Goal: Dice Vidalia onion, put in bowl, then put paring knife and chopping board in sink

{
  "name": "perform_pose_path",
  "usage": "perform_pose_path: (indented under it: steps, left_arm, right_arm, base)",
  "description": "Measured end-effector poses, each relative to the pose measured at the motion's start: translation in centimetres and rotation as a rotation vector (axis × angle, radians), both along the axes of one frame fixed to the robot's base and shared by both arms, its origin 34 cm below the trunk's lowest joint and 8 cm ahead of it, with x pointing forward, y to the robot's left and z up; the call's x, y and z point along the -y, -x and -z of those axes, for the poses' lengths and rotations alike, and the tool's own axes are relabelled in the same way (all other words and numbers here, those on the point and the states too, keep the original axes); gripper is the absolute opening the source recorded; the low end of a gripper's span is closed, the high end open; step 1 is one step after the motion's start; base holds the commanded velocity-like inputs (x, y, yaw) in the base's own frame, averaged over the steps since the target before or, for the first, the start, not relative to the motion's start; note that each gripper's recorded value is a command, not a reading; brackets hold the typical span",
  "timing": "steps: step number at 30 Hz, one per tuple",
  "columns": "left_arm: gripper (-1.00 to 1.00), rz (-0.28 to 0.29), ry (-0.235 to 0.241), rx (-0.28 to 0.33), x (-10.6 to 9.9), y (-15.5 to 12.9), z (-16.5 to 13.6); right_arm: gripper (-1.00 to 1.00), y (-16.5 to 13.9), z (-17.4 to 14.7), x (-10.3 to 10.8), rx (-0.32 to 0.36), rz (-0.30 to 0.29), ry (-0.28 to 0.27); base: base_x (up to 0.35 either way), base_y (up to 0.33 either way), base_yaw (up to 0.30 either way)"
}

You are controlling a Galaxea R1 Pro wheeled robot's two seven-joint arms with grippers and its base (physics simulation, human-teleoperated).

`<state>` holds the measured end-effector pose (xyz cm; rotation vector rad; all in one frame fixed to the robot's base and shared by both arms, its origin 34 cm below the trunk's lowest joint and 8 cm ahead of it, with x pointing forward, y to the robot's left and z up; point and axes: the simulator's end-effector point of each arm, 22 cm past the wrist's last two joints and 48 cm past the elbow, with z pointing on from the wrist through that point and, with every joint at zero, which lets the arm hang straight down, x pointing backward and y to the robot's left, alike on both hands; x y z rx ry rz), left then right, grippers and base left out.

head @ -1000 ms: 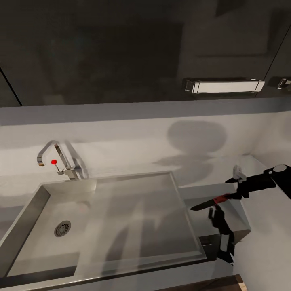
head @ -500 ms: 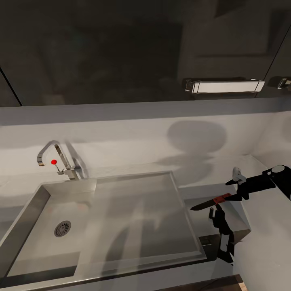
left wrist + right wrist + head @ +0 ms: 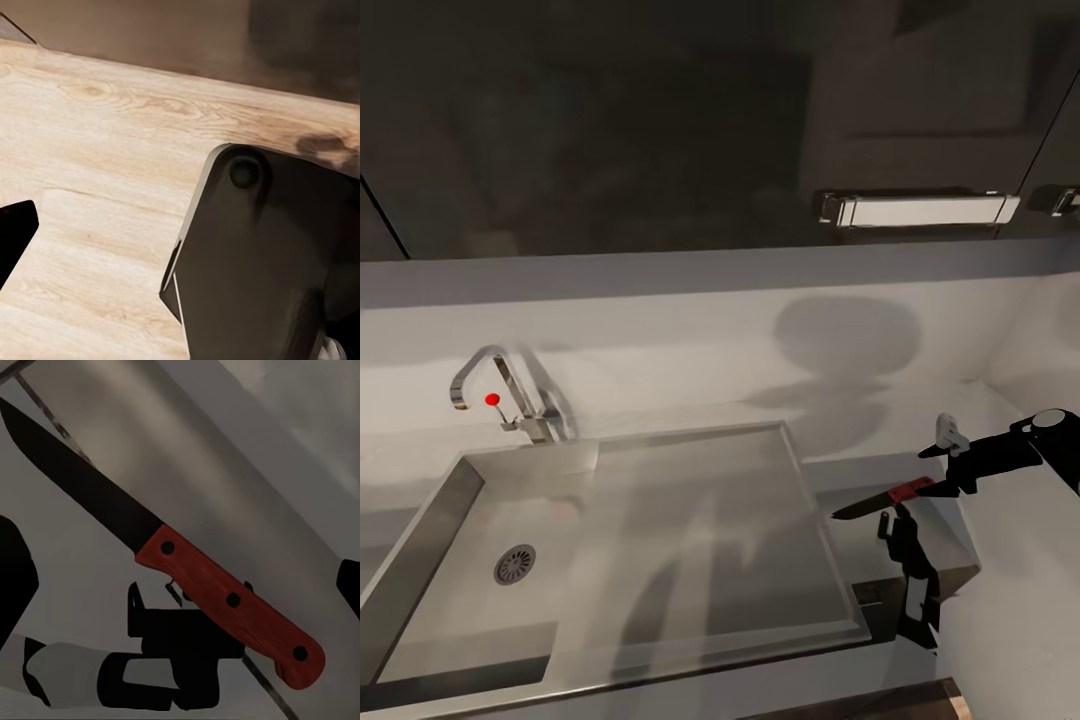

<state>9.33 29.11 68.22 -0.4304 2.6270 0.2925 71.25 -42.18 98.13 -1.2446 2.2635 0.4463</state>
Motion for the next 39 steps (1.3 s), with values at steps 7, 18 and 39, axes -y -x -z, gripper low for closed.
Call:
perform_pose_path:
  steps: [7, 18, 39]
  left_arm:
    - [1.00, 0.000, 0.000, -0.011, 0.0, 0.3, 0.0]
    - [1.00, 0.000, 0.000, -0.028, 0.0, 0.9, -0.1]
    - [1.00, 0.000, 0.000, -0.062, 0.0, 2.0, -0.2]
  right_arm:
    - [1.00, 0.0, 0.7, -0.1, -0.011, -0.001, -0.001]
    - [1.00, 0.1, 1.7, -0.1, -0.029, -0.001, -0.001]
    - [1.00, 0.2, 3.7, -0.1, -0.049, -0.016, 0.001]
  base:
    - [0.000, 0.000, 0.000]
    - [0.000, 0.000, 0.000]
    - [0.000, 0.000, 0.000]
